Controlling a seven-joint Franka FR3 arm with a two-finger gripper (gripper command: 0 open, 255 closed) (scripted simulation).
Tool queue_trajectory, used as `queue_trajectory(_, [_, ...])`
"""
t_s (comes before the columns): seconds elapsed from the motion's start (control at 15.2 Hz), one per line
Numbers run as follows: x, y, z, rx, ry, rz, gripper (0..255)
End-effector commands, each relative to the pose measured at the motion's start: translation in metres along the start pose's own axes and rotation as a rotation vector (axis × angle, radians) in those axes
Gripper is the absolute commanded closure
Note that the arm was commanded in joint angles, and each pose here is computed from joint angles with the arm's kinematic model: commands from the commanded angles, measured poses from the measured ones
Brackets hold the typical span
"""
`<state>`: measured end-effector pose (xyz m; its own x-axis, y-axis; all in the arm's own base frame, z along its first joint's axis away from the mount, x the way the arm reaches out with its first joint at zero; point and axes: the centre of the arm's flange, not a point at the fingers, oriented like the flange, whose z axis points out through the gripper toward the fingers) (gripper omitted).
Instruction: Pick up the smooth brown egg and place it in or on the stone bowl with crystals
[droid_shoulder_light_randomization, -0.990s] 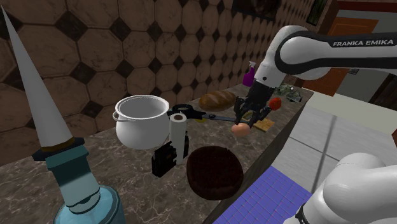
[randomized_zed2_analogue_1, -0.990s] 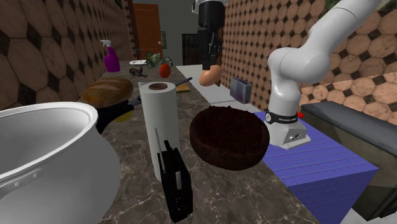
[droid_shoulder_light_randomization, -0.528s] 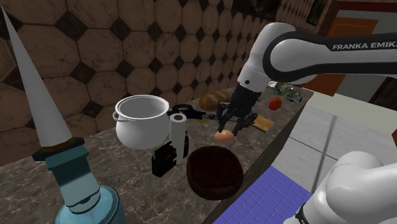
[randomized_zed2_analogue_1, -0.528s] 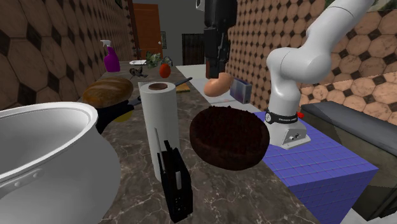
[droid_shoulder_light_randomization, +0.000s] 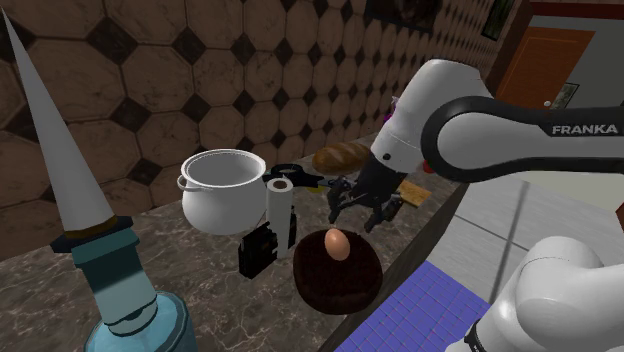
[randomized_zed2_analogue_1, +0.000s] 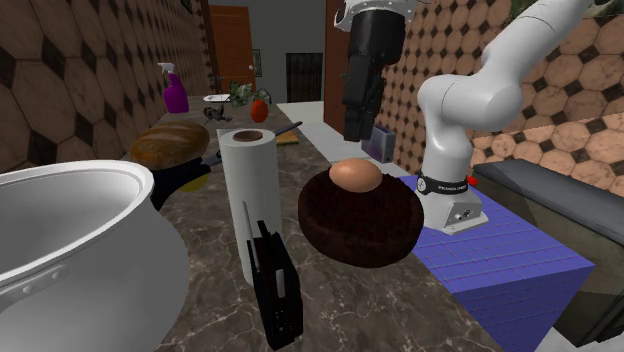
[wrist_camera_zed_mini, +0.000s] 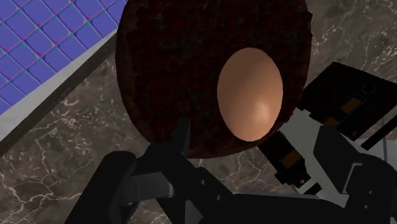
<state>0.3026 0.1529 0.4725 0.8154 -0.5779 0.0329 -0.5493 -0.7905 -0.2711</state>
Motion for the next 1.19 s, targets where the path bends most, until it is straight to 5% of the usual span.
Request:
queue_trajectory(0.0, [-0.024, 0.01, 0.011, 0.038, 0.083, -0.004, 0])
queue_trajectory(0.53, [-0.02, 0.009, 0.051, 0.038, 0.083, -0.004, 0])
queue_trajectory(0.99, [-0.02, 0.009, 0.051, 0.037, 0.083, -0.004, 0])
queue_trajectory(1.06, [-0.02, 0.009, 0.051, 0.037, 0.083, -0.004, 255])
queue_trajectory(1.12, [-0.02, 0.009, 0.051, 0.037, 0.083, -0.004, 255])
